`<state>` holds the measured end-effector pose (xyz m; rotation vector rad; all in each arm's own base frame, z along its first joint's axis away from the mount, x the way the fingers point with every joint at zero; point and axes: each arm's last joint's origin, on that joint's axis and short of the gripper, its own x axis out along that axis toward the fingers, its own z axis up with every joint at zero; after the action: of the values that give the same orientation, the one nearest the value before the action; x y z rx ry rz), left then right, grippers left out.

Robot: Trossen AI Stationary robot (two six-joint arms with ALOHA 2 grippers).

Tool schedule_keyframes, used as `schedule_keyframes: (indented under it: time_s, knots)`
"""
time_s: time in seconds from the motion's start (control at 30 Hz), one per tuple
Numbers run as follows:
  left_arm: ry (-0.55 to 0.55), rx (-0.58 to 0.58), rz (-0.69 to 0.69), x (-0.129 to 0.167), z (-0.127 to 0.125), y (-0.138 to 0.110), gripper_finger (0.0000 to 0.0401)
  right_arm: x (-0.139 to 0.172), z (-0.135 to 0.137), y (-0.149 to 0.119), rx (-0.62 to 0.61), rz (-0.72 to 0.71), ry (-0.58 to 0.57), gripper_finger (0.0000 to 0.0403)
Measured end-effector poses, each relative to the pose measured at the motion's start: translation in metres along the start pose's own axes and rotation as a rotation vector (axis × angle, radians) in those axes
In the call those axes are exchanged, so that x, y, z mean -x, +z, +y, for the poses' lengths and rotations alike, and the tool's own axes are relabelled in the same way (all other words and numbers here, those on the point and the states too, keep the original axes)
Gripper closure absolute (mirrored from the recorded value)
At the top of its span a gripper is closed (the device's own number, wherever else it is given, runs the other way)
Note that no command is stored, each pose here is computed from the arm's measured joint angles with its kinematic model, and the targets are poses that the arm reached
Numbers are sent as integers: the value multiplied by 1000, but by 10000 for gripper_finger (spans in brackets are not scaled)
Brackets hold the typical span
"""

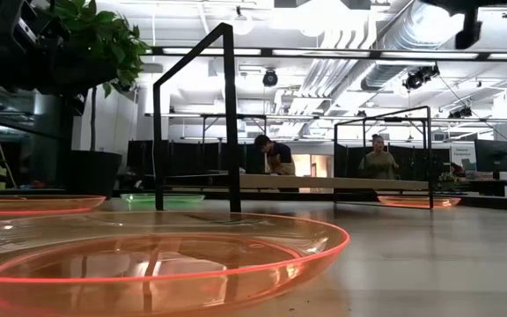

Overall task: Place and stack plates onto a shelf
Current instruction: Put the top right orange plate on the shelf

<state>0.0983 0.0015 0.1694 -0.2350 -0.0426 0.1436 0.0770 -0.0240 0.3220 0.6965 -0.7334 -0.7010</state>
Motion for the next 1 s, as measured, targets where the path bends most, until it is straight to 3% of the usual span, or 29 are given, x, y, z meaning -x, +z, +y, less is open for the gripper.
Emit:
schedule_keyframes:
  time_s: [0.17, 0.33, 0.5, 0.73, 1.0]
  knots:
    - [0, 0, 0, 0, 0, 0, 400, -32, 24, 17, 327, 30, -383, 402]
    - [0, 0, 0, 0, 0, 0, 400, -60, 17, 23, 457, 171, -702, 383]
    - [0, 0, 0, 0, 0, 0, 400, -81, -21, 21, 386, 303, -1004, 308]
    - [0, 0, 0, 0, 0, 0, 400, -96, -91, 21, 174, 431, -1291, 200]
    - [0, 0, 0, 0, 0, 0, 400, -81, -149, 3, -59, 648, -1425, 174]
